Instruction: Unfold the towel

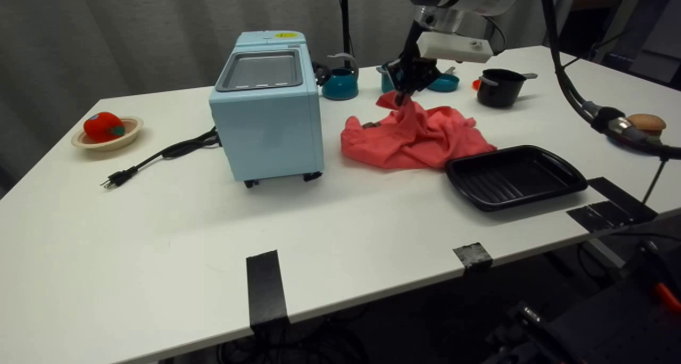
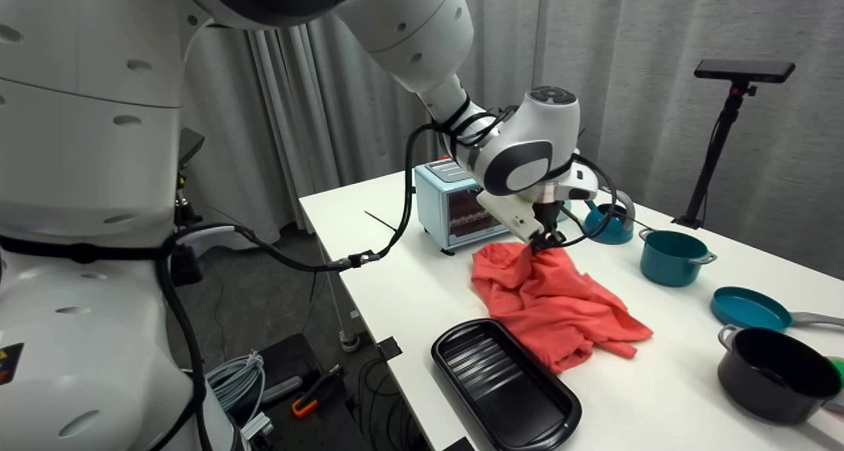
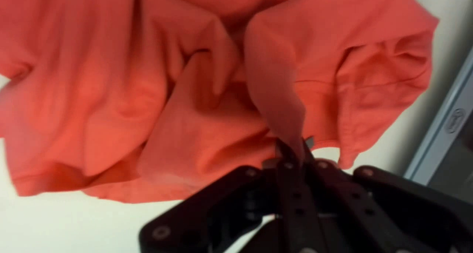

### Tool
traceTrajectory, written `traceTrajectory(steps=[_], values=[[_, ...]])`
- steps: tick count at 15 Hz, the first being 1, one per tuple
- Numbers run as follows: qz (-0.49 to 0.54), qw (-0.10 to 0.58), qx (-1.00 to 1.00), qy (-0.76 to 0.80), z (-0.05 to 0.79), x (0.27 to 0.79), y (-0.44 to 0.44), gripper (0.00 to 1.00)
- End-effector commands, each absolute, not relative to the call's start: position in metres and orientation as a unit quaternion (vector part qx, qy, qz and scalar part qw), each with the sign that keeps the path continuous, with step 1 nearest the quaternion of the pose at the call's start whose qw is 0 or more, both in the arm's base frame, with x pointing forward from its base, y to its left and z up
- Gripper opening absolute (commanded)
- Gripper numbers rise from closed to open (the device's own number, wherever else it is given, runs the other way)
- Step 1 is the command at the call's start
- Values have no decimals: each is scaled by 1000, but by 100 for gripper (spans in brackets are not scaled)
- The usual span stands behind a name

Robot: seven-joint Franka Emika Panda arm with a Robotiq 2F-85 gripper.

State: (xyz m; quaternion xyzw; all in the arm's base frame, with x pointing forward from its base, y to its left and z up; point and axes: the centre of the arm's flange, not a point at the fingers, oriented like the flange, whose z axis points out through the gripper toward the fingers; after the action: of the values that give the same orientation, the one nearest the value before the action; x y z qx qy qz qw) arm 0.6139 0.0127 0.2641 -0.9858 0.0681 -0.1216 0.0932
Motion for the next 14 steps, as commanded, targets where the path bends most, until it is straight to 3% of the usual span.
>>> traceTrajectory(steps=[1, 5, 6, 8, 14], values=[[-147, 128, -981, -6, 270, 577, 46, 1], [-156, 158, -974, -39, 268, 565, 74, 3], [-158, 162, -973, -39, 270, 564, 76, 29], [-160, 163, -973, -38, 272, 565, 72, 33], [-122, 124, -985, 8, 300, 578, 31, 80]])
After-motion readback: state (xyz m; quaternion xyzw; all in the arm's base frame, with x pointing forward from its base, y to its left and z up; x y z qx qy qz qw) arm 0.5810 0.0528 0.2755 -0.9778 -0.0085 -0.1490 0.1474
